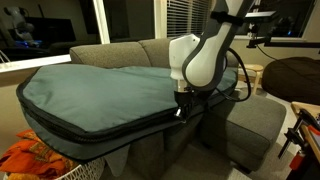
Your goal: Open the zip
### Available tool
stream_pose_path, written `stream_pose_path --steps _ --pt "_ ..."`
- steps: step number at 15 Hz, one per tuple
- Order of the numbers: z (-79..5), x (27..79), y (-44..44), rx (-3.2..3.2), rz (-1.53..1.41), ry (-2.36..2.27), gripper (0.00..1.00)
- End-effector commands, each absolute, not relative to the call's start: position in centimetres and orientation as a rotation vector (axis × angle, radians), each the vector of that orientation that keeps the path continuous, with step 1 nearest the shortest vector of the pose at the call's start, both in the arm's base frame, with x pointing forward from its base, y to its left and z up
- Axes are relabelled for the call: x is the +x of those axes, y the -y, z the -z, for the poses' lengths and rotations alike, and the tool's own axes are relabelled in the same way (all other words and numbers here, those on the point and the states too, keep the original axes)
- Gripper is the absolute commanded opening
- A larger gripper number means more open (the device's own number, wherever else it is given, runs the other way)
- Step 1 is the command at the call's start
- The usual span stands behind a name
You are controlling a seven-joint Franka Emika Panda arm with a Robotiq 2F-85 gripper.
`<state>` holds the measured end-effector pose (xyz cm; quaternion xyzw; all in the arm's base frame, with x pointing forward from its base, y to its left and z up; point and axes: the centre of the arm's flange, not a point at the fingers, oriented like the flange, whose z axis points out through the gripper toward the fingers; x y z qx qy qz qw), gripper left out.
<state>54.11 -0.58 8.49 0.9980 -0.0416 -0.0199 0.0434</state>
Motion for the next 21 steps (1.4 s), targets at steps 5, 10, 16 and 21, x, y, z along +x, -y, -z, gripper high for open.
stream_pose_path --steps 5,10,16,21 --pt "-11.8 55.0 -3.2 3.027 0.084 0.076 0.05" --pt "-12.3 55.6 -4.8 3.016 0.122 0.055 0.05" --pt "-13.0 55.9 -6.3 2.996 0.162 0.039 0.05" --pt "-13.2 55.7 -8.7 2.980 0.170 0.018 0.05"
